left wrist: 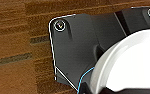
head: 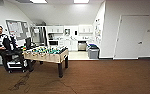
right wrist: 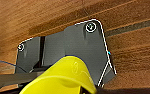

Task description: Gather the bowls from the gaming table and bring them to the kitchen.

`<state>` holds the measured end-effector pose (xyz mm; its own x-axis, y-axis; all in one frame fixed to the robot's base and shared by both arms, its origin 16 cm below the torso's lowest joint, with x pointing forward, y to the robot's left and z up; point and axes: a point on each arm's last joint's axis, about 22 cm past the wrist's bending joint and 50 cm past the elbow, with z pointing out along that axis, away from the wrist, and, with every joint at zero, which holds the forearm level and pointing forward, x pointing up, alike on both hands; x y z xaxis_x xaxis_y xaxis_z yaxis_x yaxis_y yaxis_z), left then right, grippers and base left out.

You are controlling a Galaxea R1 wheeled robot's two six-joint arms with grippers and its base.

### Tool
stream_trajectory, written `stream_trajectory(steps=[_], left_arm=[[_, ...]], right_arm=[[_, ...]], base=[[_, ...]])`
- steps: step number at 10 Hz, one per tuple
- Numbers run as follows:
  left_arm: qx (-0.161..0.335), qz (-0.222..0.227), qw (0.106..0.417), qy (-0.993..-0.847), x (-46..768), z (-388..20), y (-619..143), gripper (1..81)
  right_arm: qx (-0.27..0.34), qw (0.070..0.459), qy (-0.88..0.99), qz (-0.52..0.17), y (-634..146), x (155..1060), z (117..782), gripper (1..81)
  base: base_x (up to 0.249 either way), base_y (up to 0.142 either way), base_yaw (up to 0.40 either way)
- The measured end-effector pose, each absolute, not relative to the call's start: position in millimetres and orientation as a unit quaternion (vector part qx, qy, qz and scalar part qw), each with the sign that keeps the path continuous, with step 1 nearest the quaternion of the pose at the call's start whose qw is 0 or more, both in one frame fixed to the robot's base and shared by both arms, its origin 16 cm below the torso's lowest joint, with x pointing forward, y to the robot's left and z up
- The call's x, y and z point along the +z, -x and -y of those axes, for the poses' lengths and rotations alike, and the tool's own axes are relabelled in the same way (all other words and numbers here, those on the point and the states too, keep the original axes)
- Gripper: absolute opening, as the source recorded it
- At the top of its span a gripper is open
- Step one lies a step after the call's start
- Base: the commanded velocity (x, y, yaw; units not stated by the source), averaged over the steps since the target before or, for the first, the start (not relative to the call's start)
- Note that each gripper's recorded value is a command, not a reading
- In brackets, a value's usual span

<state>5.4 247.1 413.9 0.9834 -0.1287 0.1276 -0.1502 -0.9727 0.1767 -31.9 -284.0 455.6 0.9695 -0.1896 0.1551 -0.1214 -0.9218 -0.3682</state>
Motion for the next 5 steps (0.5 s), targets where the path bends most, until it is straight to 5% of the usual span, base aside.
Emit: stream_trajectory(steps=[5], left_arm=[[0.060,0.070,0.093,-0.991,414.2,-247.0,-8.0,1.0]], right_arm=[[-0.092,0.184,0.975,-0.078,33.8,454.4,277.0,1.0]], base=[[0.000,0.000,0.000]])
